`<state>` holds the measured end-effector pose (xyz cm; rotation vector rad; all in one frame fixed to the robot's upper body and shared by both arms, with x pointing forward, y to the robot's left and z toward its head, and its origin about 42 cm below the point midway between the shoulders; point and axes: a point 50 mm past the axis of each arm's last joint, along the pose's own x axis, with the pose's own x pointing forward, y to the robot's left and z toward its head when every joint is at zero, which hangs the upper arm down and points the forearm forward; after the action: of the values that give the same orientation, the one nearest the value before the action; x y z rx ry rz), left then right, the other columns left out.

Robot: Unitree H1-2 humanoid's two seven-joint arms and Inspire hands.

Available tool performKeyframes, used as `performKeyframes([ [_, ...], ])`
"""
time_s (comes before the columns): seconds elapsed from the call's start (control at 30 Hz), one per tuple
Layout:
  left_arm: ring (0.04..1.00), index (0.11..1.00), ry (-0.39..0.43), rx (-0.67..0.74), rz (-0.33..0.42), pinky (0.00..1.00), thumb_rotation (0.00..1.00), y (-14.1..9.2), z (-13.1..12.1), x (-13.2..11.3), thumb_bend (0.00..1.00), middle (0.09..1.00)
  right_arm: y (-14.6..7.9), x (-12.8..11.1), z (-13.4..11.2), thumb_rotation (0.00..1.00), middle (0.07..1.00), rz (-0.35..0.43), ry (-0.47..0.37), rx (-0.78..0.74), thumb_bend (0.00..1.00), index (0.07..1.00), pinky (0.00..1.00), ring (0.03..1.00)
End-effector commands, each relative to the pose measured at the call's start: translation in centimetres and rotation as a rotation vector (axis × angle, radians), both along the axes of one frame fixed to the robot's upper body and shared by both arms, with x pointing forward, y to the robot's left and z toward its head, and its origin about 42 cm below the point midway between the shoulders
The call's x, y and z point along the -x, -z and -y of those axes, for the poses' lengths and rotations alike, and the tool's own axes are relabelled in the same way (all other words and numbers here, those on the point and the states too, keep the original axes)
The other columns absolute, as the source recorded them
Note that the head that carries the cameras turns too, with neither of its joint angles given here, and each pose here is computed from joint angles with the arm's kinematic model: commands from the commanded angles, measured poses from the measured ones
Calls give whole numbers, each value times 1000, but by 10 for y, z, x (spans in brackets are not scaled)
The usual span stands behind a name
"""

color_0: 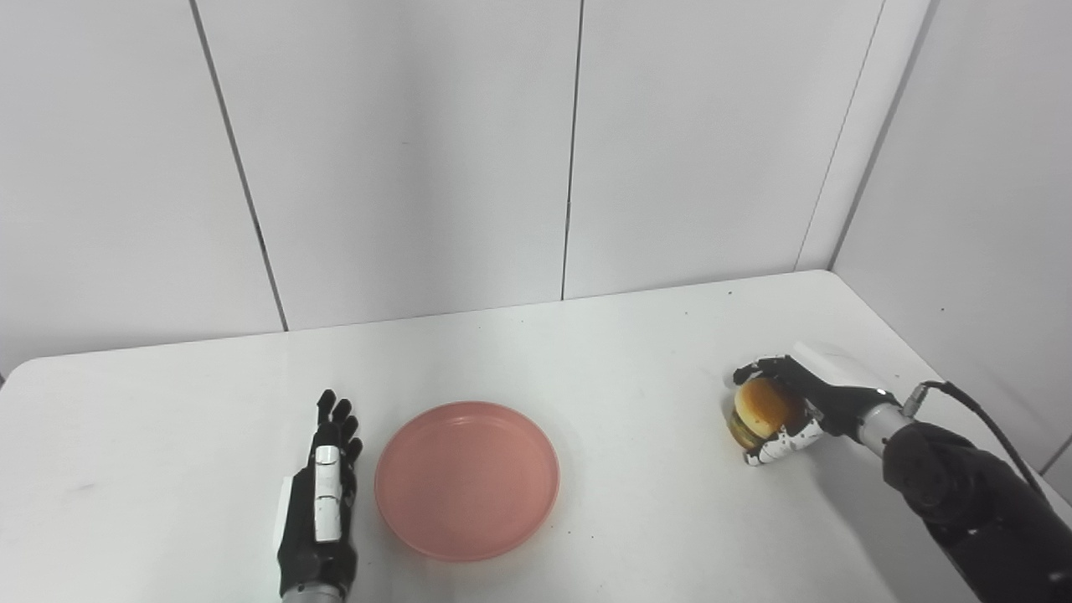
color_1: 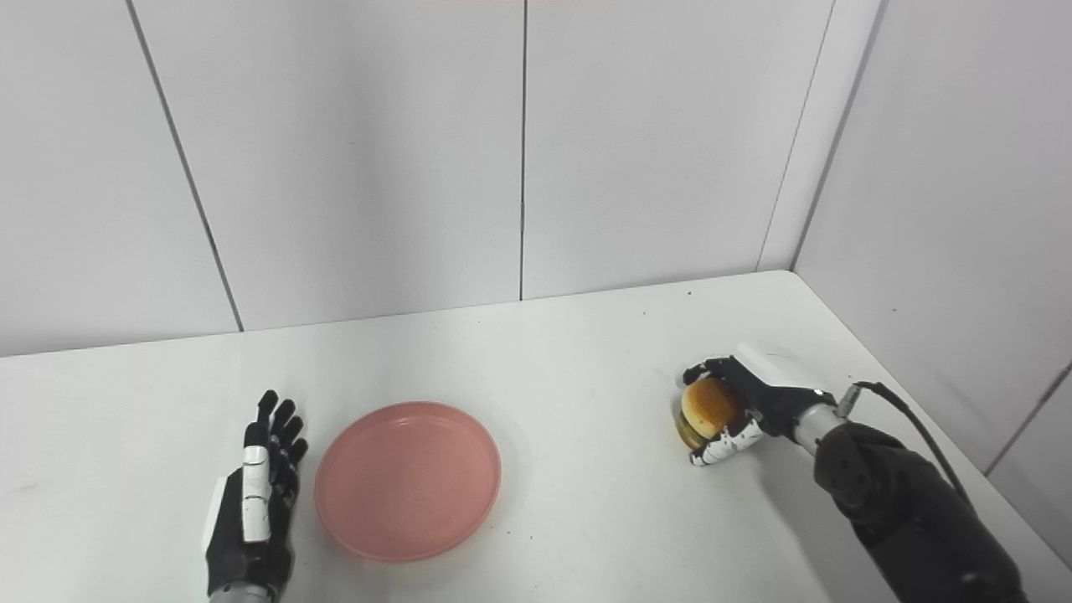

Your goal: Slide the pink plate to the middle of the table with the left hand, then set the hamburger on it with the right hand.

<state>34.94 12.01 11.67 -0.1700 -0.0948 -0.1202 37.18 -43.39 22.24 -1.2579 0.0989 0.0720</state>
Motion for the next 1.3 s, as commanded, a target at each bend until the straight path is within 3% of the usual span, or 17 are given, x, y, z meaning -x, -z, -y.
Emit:
performKeyframes([
  [0.0, 1000, 1000, -12, -21, -76, 1000, 1000, 30, -7, 17, 769, 1000, -12, -4, 2, 35, 499, 119, -15, -4, 542, 519, 431, 474],
  [0.23, 1000, 1000, -17, -16, -66, 1000, 1000, 31, -5, 18, 757, 1000, -22, -4, -11, 2, 472, 195, 10, -13, 528, 503, 410, 454],
  [0.47, 1000, 1000, -5, -37, -70, 1000, 1000, 30, -1, 19, 754, 1000, -40, -4, -35, 0, 471, 285, -40, -42, 529, 503, 407, 454],
  [0.77, 1000, 1000, 12, -22, -97, 1000, 1000, 27, 12, 23, 776, 1000, -65, -9, -91, 0, 452, 385, -222, -106, 527, 517, 363, 423],
  [1.07, 1000, 1000, 9, -32, -78, 1000, 1000, 31, 23, 25, 753, 1000, -92, -20, -163, 0, 441, 410, -454, -160, 523, 522, 345, 408],
  [1.27, 1000, 1000, -43, -34, -84, 1000, 1000, 29, 34, 27, 724, 1000, -98, -28, -212, 0, 444, 395, -589, -180, 525, 519, 350, 407],
])
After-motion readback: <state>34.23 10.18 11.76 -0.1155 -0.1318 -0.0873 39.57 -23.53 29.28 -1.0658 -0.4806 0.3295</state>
